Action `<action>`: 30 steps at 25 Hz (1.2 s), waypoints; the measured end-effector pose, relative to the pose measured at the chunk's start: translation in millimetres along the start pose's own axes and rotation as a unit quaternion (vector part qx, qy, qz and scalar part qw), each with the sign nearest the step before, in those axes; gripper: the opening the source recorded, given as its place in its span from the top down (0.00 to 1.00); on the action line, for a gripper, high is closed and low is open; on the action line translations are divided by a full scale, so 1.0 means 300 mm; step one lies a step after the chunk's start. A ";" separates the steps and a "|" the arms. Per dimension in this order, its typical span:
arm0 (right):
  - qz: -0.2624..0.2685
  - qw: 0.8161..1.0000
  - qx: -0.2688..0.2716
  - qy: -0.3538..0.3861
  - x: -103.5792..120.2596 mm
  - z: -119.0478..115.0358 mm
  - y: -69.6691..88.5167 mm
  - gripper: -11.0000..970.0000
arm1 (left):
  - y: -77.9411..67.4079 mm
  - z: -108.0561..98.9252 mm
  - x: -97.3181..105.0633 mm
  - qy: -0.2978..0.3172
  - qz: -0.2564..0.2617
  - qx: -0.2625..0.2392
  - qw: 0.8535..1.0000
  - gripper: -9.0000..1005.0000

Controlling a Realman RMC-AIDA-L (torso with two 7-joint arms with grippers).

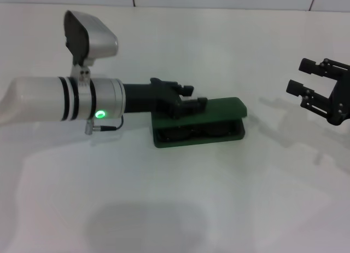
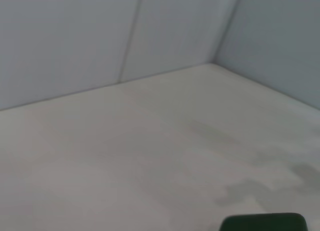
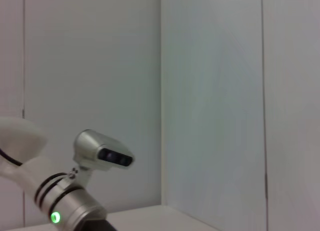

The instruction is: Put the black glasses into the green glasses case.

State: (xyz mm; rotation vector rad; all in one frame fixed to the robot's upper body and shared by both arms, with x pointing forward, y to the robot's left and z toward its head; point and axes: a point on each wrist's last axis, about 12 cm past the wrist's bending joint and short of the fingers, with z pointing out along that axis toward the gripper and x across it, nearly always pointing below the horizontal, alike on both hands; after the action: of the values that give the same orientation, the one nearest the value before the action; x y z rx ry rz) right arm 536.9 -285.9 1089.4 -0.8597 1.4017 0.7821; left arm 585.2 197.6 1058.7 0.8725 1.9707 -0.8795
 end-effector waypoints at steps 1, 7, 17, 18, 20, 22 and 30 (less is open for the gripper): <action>0.000 1.000 0.003 0.002 0.002 0.003 -0.001 0.48 | -0.008 0.004 0.008 0.002 0.009 0.004 1.000 0.42; 0.003 1.000 0.006 0.002 0.008 0.016 0.003 0.47 | -0.019 0.002 0.031 0.000 0.037 0.007 0.999 0.41; -0.025 0.997 -0.073 0.001 -0.011 0.041 0.055 0.45 | -0.125 -0.130 0.023 -0.139 0.146 0.134 0.970 0.41; -0.029 0.995 -0.095 0.001 -0.015 0.045 0.069 0.45 | -0.141 -0.167 0.029 -0.157 0.169 0.150 0.961 0.40; -0.025 0.992 -0.123 -0.003 -0.020 0.062 0.091 0.45 | -0.154 -0.220 0.038 -0.175 0.182 0.161 0.954 0.40; -0.019 0.990 -0.138 -0.006 -0.022 0.086 0.108 0.45 | -0.160 -0.262 0.050 -0.186 0.181 0.165 0.952 0.40; -0.017 0.984 -0.175 0.008 0.000 0.153 0.155 0.20 | -0.170 -0.313 0.108 -0.188 0.167 0.161 0.954 0.32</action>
State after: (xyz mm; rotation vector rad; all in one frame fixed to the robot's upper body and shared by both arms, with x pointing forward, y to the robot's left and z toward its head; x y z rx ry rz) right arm 518.9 -223.1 1086.5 -1.1596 1.2792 1.0157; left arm 493.9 255.6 1086.5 1.0926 1.3251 -1.0877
